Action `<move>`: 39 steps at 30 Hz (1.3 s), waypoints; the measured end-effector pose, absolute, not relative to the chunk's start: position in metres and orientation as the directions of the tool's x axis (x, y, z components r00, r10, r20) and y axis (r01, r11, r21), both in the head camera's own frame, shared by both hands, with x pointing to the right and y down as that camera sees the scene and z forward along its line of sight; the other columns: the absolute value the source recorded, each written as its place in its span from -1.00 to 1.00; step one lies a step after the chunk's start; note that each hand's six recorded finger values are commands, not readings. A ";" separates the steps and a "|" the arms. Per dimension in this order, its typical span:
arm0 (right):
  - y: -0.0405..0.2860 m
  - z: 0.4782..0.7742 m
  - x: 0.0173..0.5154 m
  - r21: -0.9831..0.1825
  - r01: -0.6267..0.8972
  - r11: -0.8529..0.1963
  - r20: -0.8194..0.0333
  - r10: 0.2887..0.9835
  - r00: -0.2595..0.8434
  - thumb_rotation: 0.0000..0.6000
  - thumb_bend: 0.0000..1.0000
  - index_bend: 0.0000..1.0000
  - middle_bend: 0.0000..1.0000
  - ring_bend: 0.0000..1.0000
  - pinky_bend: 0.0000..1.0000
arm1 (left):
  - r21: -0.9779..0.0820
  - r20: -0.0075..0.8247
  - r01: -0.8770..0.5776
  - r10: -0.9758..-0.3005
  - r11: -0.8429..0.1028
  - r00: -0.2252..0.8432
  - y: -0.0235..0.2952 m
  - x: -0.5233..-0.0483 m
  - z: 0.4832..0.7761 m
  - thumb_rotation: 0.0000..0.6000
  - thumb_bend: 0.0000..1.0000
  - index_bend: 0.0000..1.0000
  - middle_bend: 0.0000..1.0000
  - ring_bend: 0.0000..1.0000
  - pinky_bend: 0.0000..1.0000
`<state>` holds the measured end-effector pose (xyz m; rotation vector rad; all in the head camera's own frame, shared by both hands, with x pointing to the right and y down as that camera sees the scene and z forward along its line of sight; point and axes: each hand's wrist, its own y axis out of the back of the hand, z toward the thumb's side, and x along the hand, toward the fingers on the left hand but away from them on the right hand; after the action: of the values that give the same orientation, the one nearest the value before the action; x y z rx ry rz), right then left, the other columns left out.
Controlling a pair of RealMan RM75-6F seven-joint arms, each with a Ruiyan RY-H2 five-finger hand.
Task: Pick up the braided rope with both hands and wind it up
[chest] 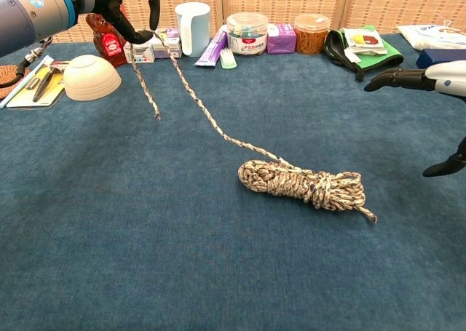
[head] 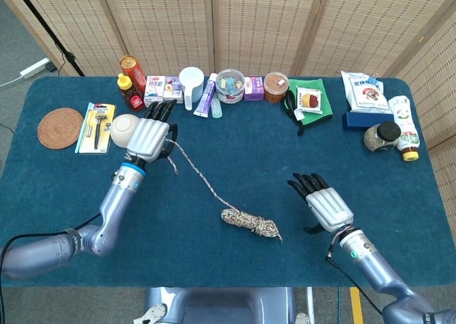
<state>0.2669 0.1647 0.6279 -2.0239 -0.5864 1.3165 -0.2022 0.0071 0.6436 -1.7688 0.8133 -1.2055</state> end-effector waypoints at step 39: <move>0.194 0.684 0.166 -0.679 0.024 -0.734 -0.693 0.651 0.310 1.00 -1.00 -0.50 -0.66 -0.85 -0.53 | -0.894 0.373 -0.104 -0.853 -0.436 0.366 0.001 -0.188 0.626 1.00 -0.26 0.14 -1.00 -1.00 -1.00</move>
<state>0.1661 0.1939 0.6841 -2.0188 -0.5960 1.4505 -0.1883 0.0013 0.6261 -1.8004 0.8404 -1.1395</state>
